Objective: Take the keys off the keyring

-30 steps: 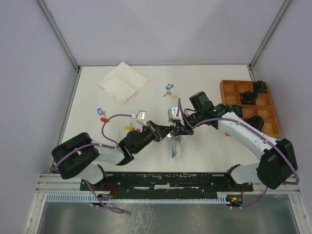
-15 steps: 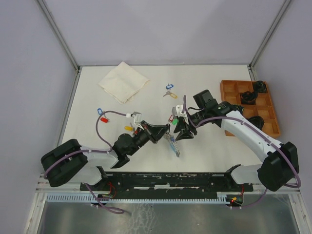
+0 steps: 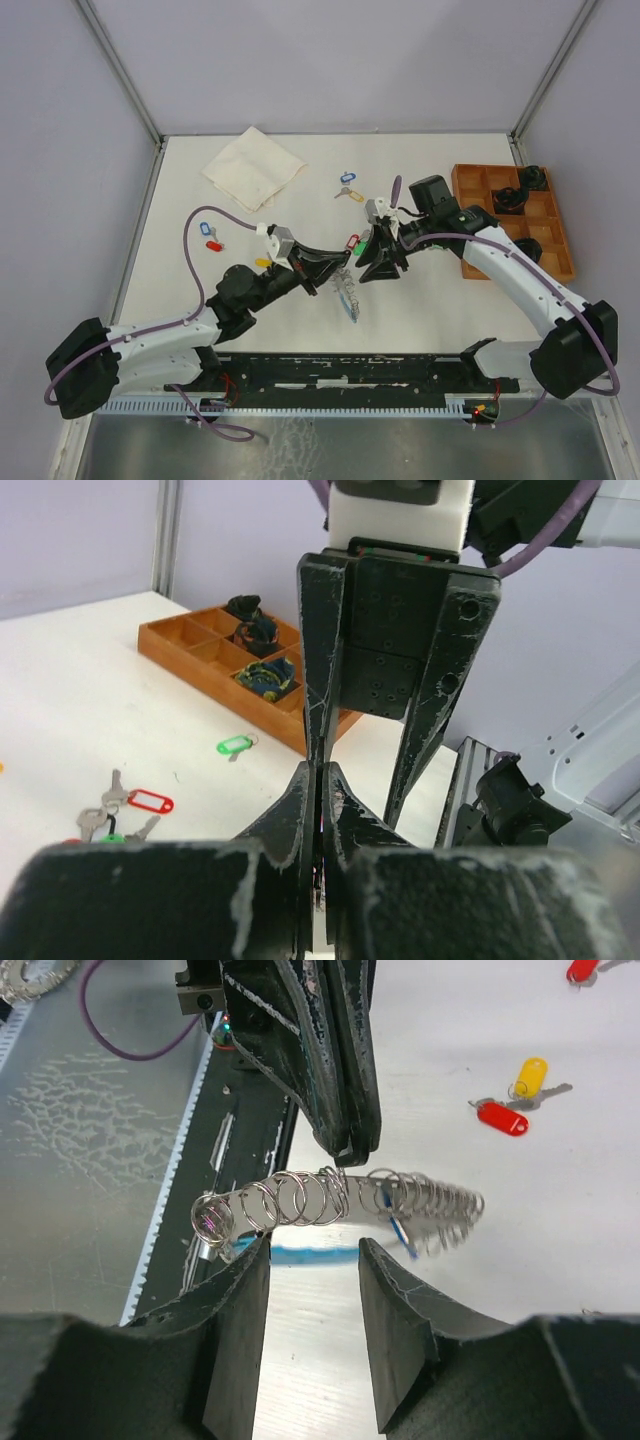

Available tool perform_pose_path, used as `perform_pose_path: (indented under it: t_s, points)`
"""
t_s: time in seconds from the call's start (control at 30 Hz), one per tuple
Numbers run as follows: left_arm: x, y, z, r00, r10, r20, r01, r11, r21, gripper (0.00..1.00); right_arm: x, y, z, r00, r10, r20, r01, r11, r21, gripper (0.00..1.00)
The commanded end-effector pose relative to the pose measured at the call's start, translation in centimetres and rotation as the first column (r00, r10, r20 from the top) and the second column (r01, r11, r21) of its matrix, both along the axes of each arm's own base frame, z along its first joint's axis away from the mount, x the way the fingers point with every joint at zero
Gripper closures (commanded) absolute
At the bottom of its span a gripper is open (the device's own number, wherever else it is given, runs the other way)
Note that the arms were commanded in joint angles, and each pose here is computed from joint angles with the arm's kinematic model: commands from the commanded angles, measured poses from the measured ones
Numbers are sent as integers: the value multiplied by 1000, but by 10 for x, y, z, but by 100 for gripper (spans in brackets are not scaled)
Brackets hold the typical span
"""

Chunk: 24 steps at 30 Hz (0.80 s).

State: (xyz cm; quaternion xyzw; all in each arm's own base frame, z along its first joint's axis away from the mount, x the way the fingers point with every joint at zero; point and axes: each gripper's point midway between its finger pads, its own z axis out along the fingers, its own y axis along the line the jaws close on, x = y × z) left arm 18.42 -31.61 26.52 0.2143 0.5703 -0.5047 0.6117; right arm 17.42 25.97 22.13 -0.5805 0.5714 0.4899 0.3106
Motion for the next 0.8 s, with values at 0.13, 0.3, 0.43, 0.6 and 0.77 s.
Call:
perform_pose_path:
  t_s: [0.13,0.3,0.43,0.6,0.77]
  points:
    - [-13,-3,50,982,-53,182,54,999,-4,97,-6,9,47,999,30,12,-31,990,135,53]
    - [-13,-5,57,979,-60,195,65,998,-15,97,-6,11,44,1000,26,2,-26,991,134,54]
    - [-13,-6,61,979,-60,194,68,997,-33,97,-13,13,39,998,55,8,-55,991,123,60]
    - [-11,-2,65,983,-34,183,47,997,-69,97,-17,18,28,998,70,12,-70,993,100,64]
    - [-9,3,67,986,-10,166,28,994,-107,97,-22,22,25,996,95,6,-95,990,102,74]
